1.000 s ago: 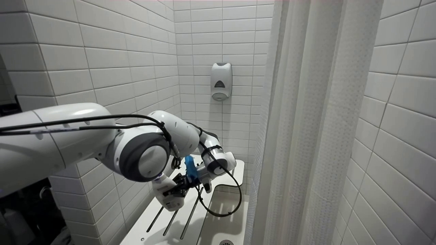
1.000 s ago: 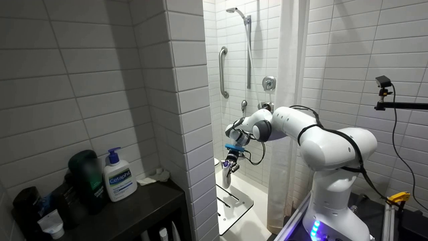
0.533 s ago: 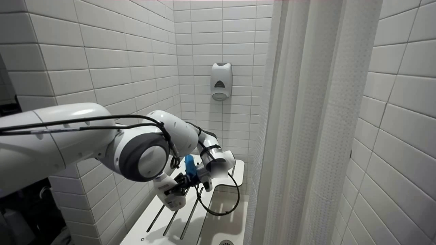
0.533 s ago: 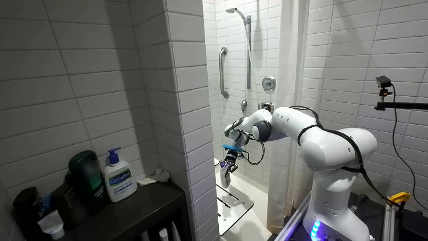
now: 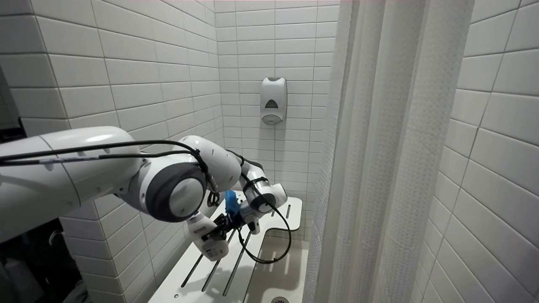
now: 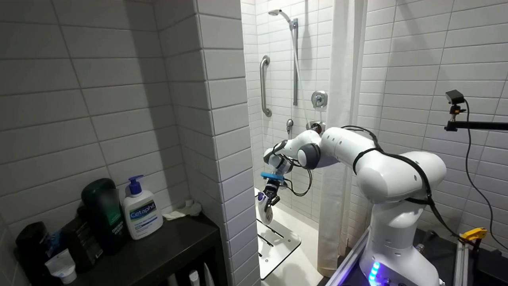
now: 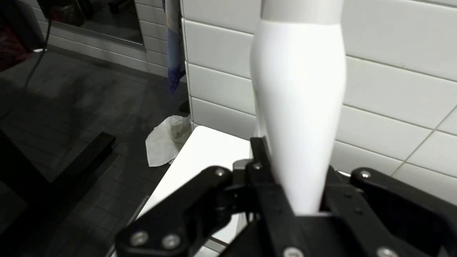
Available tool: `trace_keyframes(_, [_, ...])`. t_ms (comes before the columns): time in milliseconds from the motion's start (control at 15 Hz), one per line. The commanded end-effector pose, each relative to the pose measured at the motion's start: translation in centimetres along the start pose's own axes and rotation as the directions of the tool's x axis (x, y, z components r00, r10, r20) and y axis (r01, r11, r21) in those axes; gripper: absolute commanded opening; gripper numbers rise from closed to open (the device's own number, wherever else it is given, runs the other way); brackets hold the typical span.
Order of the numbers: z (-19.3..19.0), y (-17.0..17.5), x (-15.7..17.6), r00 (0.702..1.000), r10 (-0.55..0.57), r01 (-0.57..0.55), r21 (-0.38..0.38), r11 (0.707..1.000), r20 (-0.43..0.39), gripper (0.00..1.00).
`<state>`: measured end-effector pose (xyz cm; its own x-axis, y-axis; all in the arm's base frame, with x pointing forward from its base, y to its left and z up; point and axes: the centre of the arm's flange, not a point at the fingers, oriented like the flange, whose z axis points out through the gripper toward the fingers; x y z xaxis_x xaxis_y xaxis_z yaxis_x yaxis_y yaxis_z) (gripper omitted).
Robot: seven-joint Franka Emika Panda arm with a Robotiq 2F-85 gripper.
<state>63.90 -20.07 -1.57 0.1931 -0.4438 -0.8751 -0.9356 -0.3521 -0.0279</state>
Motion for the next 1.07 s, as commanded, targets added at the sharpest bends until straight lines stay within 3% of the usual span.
trace_keyframes(0, [0.1,-0.2,-0.1,1.000,-0.002,0.002,-0.004,1.000,-0.001,0.20])
trace_keyframes(67, [0.2,-0.3,-0.2,1.000,-0.003,0.003,-0.007,1.000,-0.002,0.05])
trace_keyframes(267, [-0.1,-2.1,1.8,0.999,0.020,-0.020,0.010,1.000,-0.029,0.05])
trace_keyframes(667, [0.3,-4.3,2.4,0.998,0.042,-0.043,-0.011,0.999,-0.046,0.05])
trace_keyframes(1000, [-0.1,-5.6,5.0,0.988,0.136,-0.135,0.019,0.991,-0.080,0.05])
